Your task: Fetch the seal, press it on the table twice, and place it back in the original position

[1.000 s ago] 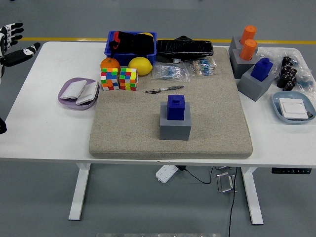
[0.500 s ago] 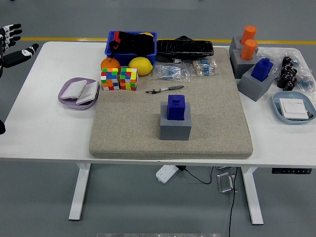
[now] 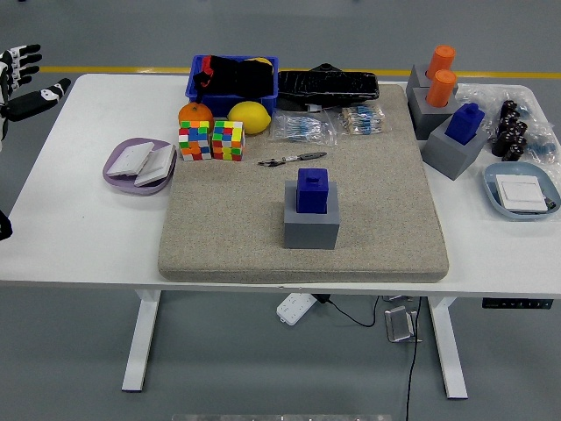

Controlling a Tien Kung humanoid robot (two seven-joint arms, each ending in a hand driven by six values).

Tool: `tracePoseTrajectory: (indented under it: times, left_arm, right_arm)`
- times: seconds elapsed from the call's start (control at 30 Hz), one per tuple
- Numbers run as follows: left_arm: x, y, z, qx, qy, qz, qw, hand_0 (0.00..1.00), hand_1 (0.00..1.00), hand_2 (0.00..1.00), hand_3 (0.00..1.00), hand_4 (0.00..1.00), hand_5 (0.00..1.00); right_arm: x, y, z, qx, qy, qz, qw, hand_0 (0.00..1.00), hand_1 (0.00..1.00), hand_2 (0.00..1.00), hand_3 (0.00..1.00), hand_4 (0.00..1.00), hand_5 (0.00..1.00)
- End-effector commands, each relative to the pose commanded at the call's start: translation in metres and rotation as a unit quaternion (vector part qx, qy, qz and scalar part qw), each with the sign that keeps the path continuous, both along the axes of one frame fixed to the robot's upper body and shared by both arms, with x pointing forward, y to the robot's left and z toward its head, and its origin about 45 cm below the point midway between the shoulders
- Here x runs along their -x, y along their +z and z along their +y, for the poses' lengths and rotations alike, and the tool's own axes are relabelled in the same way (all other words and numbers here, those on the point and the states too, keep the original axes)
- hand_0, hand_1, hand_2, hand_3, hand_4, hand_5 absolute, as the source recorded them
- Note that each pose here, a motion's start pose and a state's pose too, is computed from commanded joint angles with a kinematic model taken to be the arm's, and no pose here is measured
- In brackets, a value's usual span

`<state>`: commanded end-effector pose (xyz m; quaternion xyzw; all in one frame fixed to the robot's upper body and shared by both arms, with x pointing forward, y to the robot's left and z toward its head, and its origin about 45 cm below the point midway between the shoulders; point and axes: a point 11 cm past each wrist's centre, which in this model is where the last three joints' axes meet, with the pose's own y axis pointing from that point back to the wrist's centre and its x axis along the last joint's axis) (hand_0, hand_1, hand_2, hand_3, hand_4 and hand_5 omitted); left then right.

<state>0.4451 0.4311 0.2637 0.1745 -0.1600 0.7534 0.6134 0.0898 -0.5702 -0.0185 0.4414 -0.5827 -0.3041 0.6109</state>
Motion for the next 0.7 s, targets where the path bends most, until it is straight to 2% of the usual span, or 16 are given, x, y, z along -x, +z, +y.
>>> tracePoseTrajectory:
  times: [0.07,0.1,0.27,0.3,0.47,0.5,0.67,0.7]
  left_arm:
    - [-0.0004,0.0000,-0.0008,0.000,-0.001,0.000,1.000,0.859,0.856,0.860,0.849,0.789,0.162]
    - [-0.0004,0.0001,-0.0010,0.000,-0.001,0.000,1.000,0.859,0.857,0.860,0.851,0.788,0.160]
    - [-0.0004,-0.0006,-0.0006,0.003,0.000,0.000,1.000,0.859,0.857,0.860,0.851,0.788,0.160]
    - [-0.0007,-0.0012,-0.0014,0.004,0.000,0.000,1.000,0.859,0.856,0.859,0.851,0.788,0.160]
    - [-0.0039,0.0008,-0.0072,0.003,-0.007,0.000,1.000,0.859,0.856,0.859,0.851,0.788,0.160]
    - [-0.0045,0.0016,-0.0077,0.003,-0.007,0.000,1.000,0.860,0.855,0.859,0.850,0.787,0.158]
    - [-0.0060,0.0065,-0.0076,0.000,-0.009,-0.004,1.000,0.860,0.855,0.859,0.850,0.787,0.158]
    - [-0.0059,0.0069,-0.0070,0.000,-0.008,-0.005,1.000,0.860,0.855,0.858,0.849,0.787,0.158]
  right_arm:
    - [0.0009,0.0000,-0.0004,0.000,-0.001,0.002,1.000,0.921,0.745,0.742,0.694,0.812,0.464]
    - [0.0011,0.0001,-0.0007,0.000,-0.001,0.002,1.000,0.888,0.698,0.694,0.613,0.811,0.464]
    - [0.0000,0.0015,-0.0018,0.001,0.002,0.003,1.000,0.888,0.698,0.694,0.613,0.811,0.464]
    - [0.0000,0.0020,-0.0026,0.002,0.002,0.004,1.000,0.844,0.670,0.639,0.561,0.811,0.464]
    - [-0.0002,0.0042,-0.0057,0.004,0.001,0.004,1.000,0.844,0.670,0.639,0.561,0.811,0.464]
    - [-0.0002,0.0044,-0.0060,0.004,0.001,0.004,1.000,0.722,0.592,0.539,0.455,0.809,0.461]
    - [0.0001,0.0047,-0.0066,0.005,-0.001,0.004,1.000,0.722,0.592,0.539,0.455,0.809,0.461]
    - [0.0001,0.0047,-0.0065,0.005,-0.001,0.004,1.000,0.607,0.524,0.488,0.437,0.815,0.468]
